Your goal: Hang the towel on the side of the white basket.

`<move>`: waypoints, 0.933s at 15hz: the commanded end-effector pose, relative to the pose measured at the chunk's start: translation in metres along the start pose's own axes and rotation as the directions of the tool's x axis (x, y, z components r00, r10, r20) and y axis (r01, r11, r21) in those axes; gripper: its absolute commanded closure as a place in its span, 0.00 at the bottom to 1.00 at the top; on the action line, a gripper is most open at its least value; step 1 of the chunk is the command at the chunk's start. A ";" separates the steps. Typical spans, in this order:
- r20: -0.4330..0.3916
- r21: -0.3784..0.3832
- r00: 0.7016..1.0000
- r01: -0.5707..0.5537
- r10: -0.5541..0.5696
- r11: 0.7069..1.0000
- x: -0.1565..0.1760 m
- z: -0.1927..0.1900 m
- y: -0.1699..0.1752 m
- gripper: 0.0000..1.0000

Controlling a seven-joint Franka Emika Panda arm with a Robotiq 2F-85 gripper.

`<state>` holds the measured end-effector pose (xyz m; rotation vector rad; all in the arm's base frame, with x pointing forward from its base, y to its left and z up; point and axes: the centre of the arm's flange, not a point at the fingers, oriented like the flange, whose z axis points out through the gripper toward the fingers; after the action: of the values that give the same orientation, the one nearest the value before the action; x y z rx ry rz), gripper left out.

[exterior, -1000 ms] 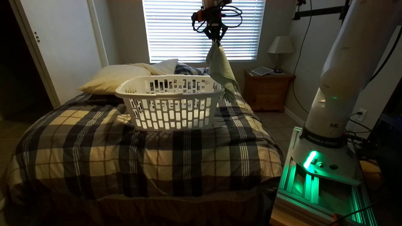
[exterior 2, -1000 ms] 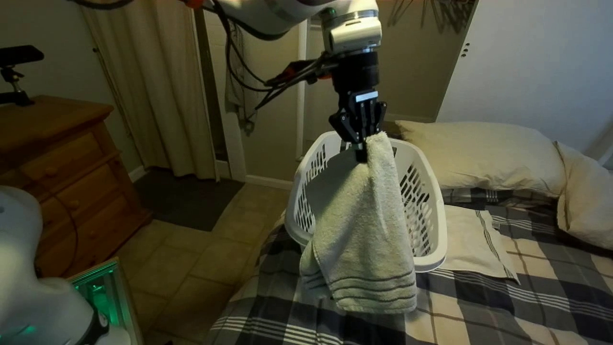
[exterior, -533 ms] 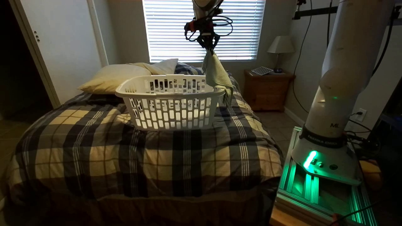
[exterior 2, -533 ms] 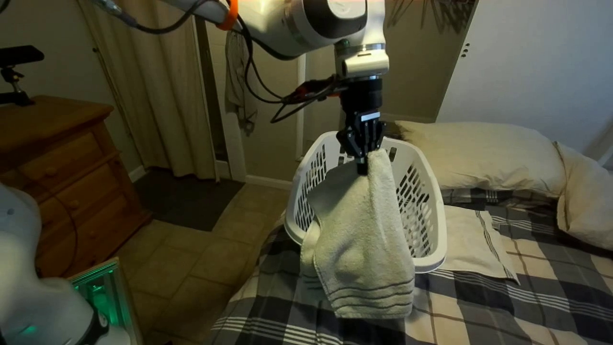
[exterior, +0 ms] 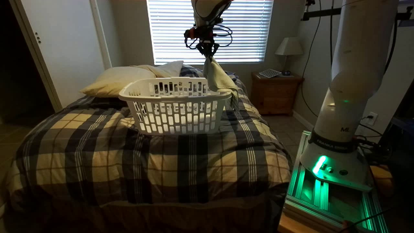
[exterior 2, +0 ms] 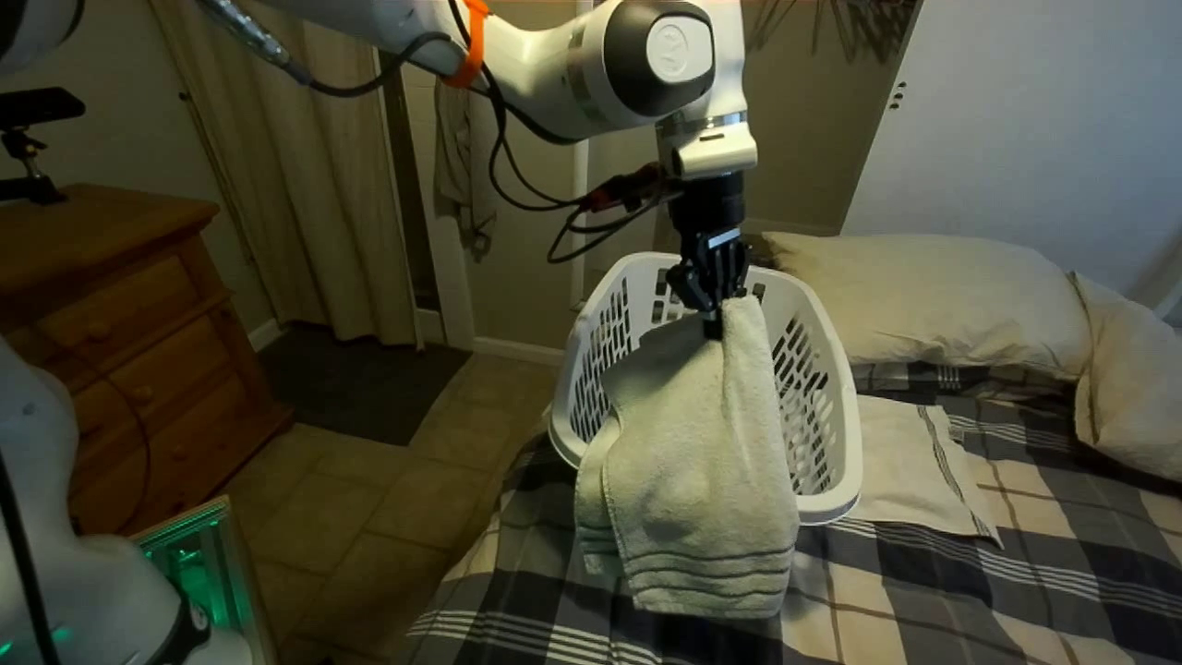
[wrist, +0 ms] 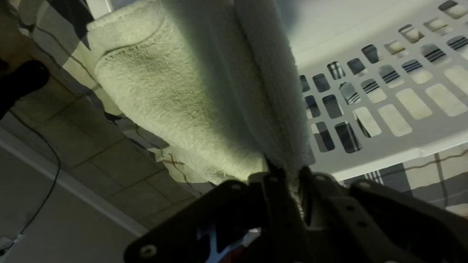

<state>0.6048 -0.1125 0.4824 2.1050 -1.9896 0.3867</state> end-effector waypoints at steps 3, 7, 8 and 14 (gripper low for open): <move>0.054 0.076 0.998 0.005 -0.009 0.997 -0.010 0.005 -0.013 0.93; 0.064 0.057 0.997 0.030 -0.034 0.998 -0.017 0.020 -0.015 0.51; 0.063 0.063 0.997 0.041 -0.045 0.997 -0.019 0.021 -0.015 0.43; 0.072 0.036 0.981 0.178 -0.180 0.983 -0.019 0.012 0.000 0.02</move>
<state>0.6206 -0.0990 0.4553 2.2528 -1.8997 0.3714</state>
